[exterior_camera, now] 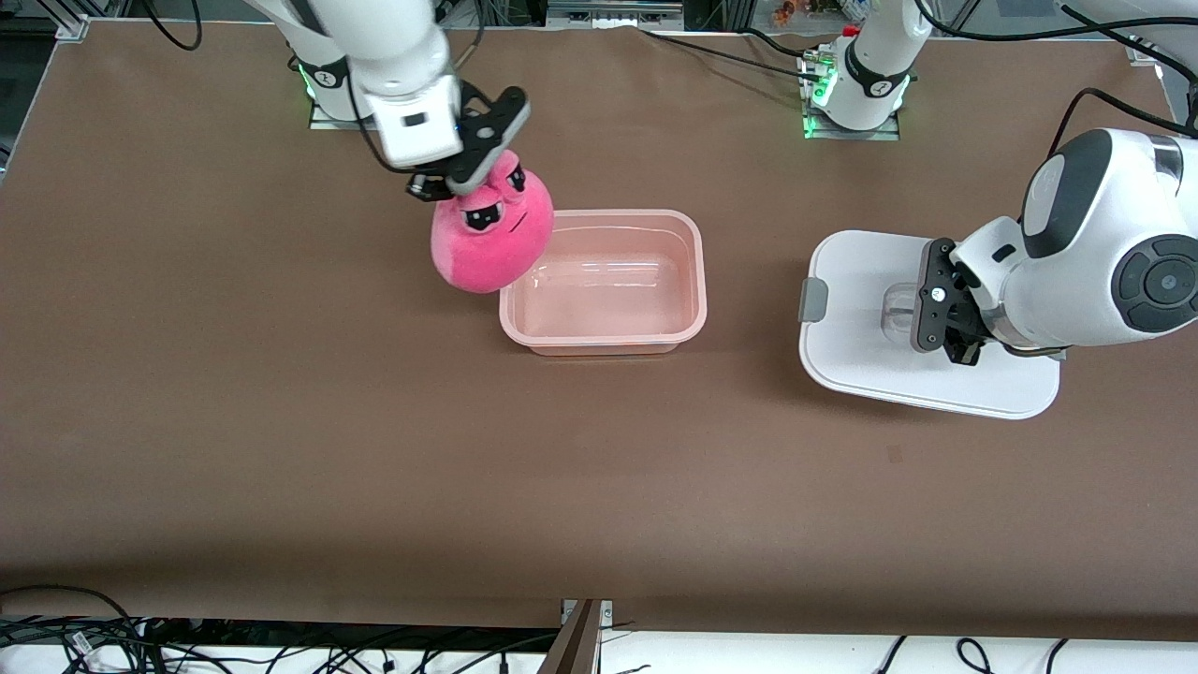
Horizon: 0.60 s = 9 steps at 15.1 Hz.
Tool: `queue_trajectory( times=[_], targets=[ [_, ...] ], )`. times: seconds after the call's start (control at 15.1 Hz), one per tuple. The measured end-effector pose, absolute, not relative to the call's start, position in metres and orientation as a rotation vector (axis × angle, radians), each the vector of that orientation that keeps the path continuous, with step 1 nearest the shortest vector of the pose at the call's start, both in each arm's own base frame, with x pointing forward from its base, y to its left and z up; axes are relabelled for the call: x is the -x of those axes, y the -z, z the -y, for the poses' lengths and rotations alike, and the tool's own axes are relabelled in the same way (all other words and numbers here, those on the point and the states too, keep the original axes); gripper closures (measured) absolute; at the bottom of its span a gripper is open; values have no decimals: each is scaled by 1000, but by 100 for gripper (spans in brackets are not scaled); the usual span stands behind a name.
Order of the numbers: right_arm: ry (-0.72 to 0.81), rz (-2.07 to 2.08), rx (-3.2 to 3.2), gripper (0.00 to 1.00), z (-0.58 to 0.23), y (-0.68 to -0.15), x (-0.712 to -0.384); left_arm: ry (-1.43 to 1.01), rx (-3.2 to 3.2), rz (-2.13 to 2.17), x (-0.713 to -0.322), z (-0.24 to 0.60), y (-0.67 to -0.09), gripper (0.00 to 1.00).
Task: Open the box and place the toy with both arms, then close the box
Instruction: 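Lift the pink toy and carry it over the pink tub, then lower the pink toy into the tub and open the right gripper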
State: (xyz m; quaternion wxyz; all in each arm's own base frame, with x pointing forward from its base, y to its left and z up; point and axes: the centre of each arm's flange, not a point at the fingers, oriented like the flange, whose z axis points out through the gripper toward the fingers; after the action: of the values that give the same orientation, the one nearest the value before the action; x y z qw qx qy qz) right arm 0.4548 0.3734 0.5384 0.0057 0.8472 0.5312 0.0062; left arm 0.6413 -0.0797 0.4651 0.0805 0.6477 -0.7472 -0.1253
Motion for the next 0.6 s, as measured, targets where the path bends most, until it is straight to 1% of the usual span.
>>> queue_trajectory(
  times=[0.2,0.4,0.6],
  targets=[
    [16,-1777,-2467,96,-413,-513,-433,376,-1937,2233,-641,79,-465,93],
    [21,-1839,-2334,96,-436,-500,-431,377,-1936,2232,-642,79,-464,93],
    [78,-1902,-2209,96,-467,-481,-425,378,-1938,2229,-642,78,-463,93]
  ],
)
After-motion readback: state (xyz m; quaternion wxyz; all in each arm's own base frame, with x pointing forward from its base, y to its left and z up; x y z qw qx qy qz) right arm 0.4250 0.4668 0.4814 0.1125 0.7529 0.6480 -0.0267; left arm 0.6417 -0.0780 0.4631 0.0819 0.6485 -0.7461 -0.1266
